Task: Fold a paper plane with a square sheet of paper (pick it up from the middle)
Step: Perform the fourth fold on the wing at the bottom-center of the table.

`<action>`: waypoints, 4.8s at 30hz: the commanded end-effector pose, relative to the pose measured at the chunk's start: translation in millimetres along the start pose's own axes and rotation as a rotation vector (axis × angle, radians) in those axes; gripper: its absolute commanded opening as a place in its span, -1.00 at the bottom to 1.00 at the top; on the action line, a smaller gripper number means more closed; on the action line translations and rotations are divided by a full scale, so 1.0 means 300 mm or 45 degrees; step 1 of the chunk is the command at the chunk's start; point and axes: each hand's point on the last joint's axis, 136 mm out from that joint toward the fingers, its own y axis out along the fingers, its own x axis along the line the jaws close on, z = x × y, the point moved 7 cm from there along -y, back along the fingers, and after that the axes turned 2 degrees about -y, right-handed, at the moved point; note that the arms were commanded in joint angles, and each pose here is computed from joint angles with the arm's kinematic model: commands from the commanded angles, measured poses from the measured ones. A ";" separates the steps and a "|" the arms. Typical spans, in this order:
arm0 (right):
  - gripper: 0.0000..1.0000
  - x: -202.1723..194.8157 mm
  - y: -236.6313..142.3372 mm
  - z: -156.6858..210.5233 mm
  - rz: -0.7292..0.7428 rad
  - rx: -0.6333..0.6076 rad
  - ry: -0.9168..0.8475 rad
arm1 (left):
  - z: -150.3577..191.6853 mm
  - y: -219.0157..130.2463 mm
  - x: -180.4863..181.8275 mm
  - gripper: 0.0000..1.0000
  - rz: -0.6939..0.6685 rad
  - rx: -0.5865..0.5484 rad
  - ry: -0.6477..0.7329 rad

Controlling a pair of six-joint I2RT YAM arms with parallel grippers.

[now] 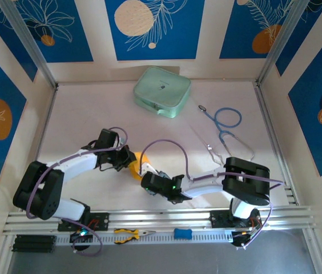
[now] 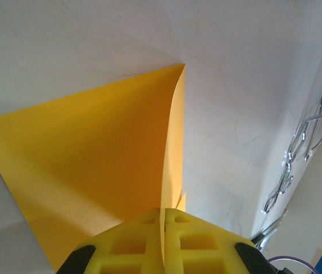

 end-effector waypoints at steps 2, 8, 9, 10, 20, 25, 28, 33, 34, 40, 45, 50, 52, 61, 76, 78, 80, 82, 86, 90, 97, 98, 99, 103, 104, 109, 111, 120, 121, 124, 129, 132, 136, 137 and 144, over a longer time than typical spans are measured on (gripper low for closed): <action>-0.20 0.005 0.005 0.011 0.020 0.019 -0.045 | -0.001 -0.010 -0.022 -0.99 0.010 -0.008 -0.001; -0.33 -0.010 0.011 0.011 0.033 -0.007 -0.023 | 0.001 -0.009 -0.023 -0.99 0.013 -0.002 0.001; -0.35 -0.013 0.014 0.011 0.039 -0.005 -0.022 | 0.001 -0.009 -0.022 -1.00 0.013 -0.002 0.002; -0.35 -0.015 0.016 0.010 0.045 -0.004 -0.022 | 0.002 -0.009 -0.023 -1.00 0.014 0.001 0.003; -0.31 -0.021 0.039 0.024 0.035 -0.002 -0.007 | -0.002 -0.007 -0.027 -0.99 0.018 0.002 0.003; -0.41 -0.033 0.027 0.021 0.020 -0.038 0.032 | -0.002 -0.007 -0.026 -0.99 0.015 0.002 0.006; -0.45 -0.035 0.023 0.020 0.003 -0.043 0.046 | -0.004 -0.007 -0.028 -1.00 0.015 0.000 0.009; -0.40 -0.031 0.019 0.020 -0.030 -0.064 0.074 | -0.004 -0.007 -0.025 -1.00 0.011 0.001 0.008; -0.39 -0.031 0.018 0.017 -0.035 -0.074 0.083 | -0.003 -0.006 -0.026 -1.00 0.011 0.002 0.009; -0.38 -0.035 0.016 0.010 -0.036 -0.090 0.092 | -0.004 -0.005 -0.027 -1.00 0.011 0.002 0.011; -0.40 -0.038 0.016 0.012 -0.033 -0.089 0.095 | -0.002 -0.005 -0.025 -1.00 0.010 0.004 0.011; -0.47 -0.044 0.011 0.008 -0.033 -0.100 0.102 | -0.003 -0.003 -0.022 -1.00 0.006 0.004 0.009; -0.49 -0.047 0.012 0.010 -0.028 -0.097 0.106 | -0.002 -0.003 -0.022 -1.00 0.007 0.004 0.010; -0.60 -0.043 0.013 0.008 -0.043 -0.096 0.108 | -0.003 -0.004 -0.022 -1.00 0.007 0.004 0.011; -0.76 -0.040 0.020 0.012 -0.111 -0.058 0.186 | -0.014 -0.039 -0.027 -0.49 -0.022 -0.058 0.055; -0.82 -0.033 0.031 0.018 -0.135 -0.039 0.231 | -0.015 -0.063 -0.024 -0.25 -0.057 -0.109 0.082; -0.82 -0.028 0.041 0.030 -0.141 -0.018 0.269 | -0.017 -0.087 -0.020 -0.09 -0.094 -0.148 0.101; -0.82 -0.028 0.045 0.037 -0.154 -0.010 0.309 | -0.017 -0.107 -0.017 0.03 -0.122 -0.172 0.113; -0.82 -0.023 0.049 0.029 -0.211 -0.011 0.343 | -0.017 -0.128 -0.020 0.13 -0.142 -0.195 0.129; -0.83 -0.027 0.058 0.029 -0.247 0.027 0.394 | -0.013 -0.137 -0.025 0.13 -0.137 -0.200 0.135; -0.82 -0.020 0.071 0.023 -0.281 0.062 0.428 | 0.001 -0.147 -0.031 0.07 -0.097 -0.189 0.142; -0.82 -0.022 0.072 0.020 -0.278 0.067 0.435 | 0.003 -0.145 -0.033 0.03 -0.085 -0.182 0.143; -0.82 -0.026 0.072 0.021 -0.270 0.076 0.446 | 0.004 -0.144 -0.037 -0.03 -0.070 -0.177 0.148; -0.82 -0.044 0.068 0.013 -0.258 0.088 0.491 | 0.014 -0.125 -0.035 -0.36 -0.002 -0.146 0.141; -0.82 -0.052 0.066 0.010 -0.246 0.091 0.506 | 0.017 -0.119 -0.034 -0.46 0.018 -0.136 0.140; -0.82 -0.107 0.047 0.021 -0.145 0.111 0.589 | 0.029 -0.084 -0.035 -0.63 0.097 -0.087 0.149; -0.82 -0.127 0.041 0.030 -0.132 0.137 0.638 | 0.029 -0.061 -0.042 -0.65 0.118 -0.051 0.158; -0.78 -0.120 0.035 -0.006 -0.270 0.209 0.734 | 0.042 0.076 -0.067 -0.77 0.079 0.123 0.181; -0.77 -0.115 0.038 -0.011 -0.288 0.212 0.727 | 0.042 0.085 -0.054 -0.82 0.055 0.128 0.167; -0.75 -0.110 0.042 -0.016 -0.314 0.223 0.725 | 0.045 0.099 -0.013 -0.88 -0.012 0.122 0.141; -0.71 -0.119 0.036 -0.015 -0.371 0.207 0.759 | 0.050 0.107 0.029 -0.92 -0.063 0.101 0.112; -0.68 -0.133 0.033 -0.007 -0.386 0.204 0.789 | 0.047 0.103 0.024 -0.93 -0.054 0.093 0.114; -0.63 -0.131 0.033 -0.001 -0.403 0.199 0.802 | 0.048 0.092 0.019 -0.92 -0.055 0.077 0.125; -0.62 -0.129 0.034 -0.002 -0.406 0.198 0.801 | 0.050 0.093 0.018 -0.92 -0.049 0.079 0.124; -0.68 -0.117 0.036 -0.001 -0.331 0.176 0.699 | 0.055 0.039 -0.019 -0.61 0.027 0.000 0.165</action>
